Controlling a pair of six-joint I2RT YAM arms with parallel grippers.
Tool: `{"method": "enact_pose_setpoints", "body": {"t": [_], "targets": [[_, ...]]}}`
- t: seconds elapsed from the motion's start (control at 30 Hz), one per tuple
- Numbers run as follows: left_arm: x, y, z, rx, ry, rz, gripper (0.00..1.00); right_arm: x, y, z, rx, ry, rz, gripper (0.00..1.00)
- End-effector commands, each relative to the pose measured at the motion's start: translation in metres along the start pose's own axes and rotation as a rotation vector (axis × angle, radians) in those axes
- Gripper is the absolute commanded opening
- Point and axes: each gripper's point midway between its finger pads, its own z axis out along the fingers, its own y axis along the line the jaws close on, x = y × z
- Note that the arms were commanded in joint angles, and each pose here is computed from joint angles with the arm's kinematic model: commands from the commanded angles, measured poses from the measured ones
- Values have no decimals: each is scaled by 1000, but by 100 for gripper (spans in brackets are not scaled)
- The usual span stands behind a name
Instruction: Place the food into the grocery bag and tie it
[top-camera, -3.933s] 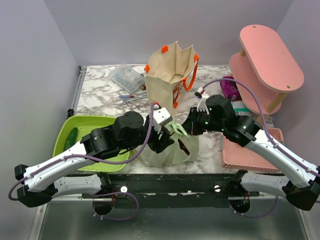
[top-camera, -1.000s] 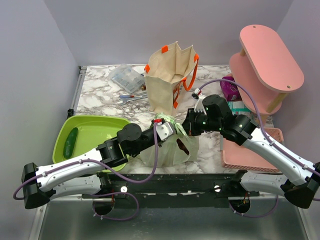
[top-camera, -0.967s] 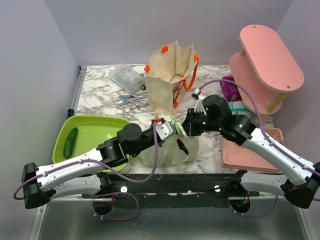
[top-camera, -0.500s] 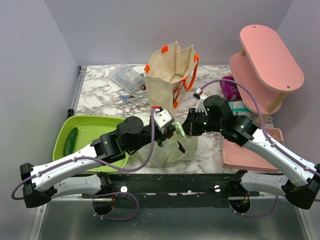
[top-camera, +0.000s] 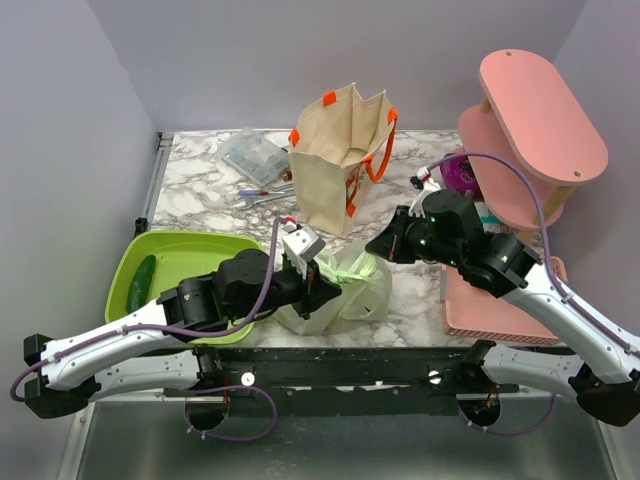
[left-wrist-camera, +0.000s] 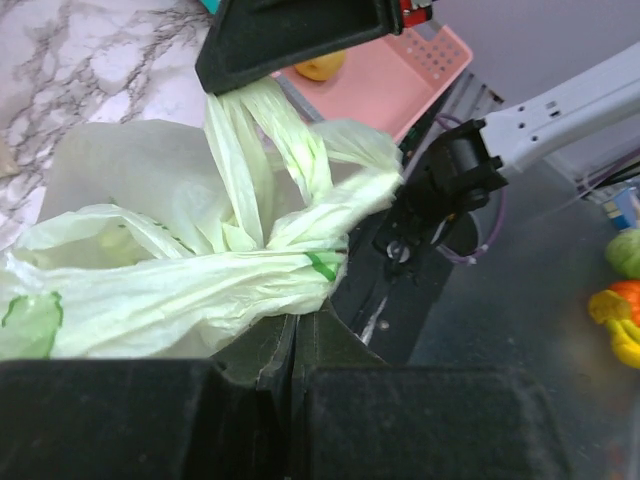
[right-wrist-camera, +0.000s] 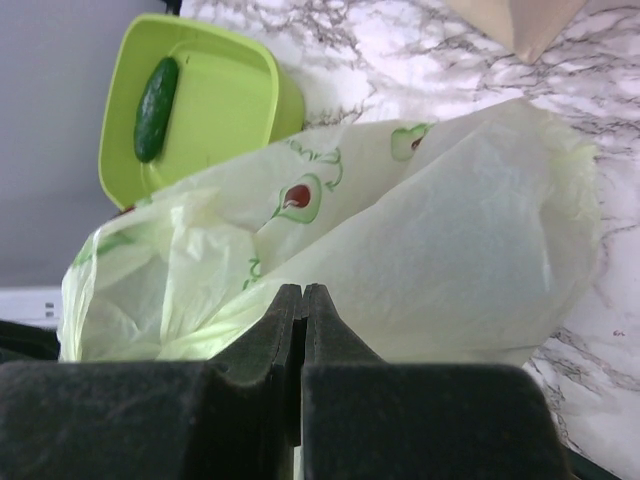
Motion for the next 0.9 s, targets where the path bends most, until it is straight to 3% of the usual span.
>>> {"method": "enact_pose_setpoints", "body": {"t": [0.0,0.33,0.6,0.77,0.87], "targets": [[14,-23,-18,90,50,-92,0,-31,-12,-10,93,-155,63,1],[62,-14,-36,86,138,-187,0,-36,-53,-7,225,-334,295,1],[100,-7,-44,88,194,-288,0,-42,-80,19,266,-381,347,1],[110,-8,-49,94,216,-319,0,-60,-89,33,181,-350,377,0],[106,-10,-48,99,206,-312,0,-59,-51,36,-1,-261,245,1]]}}
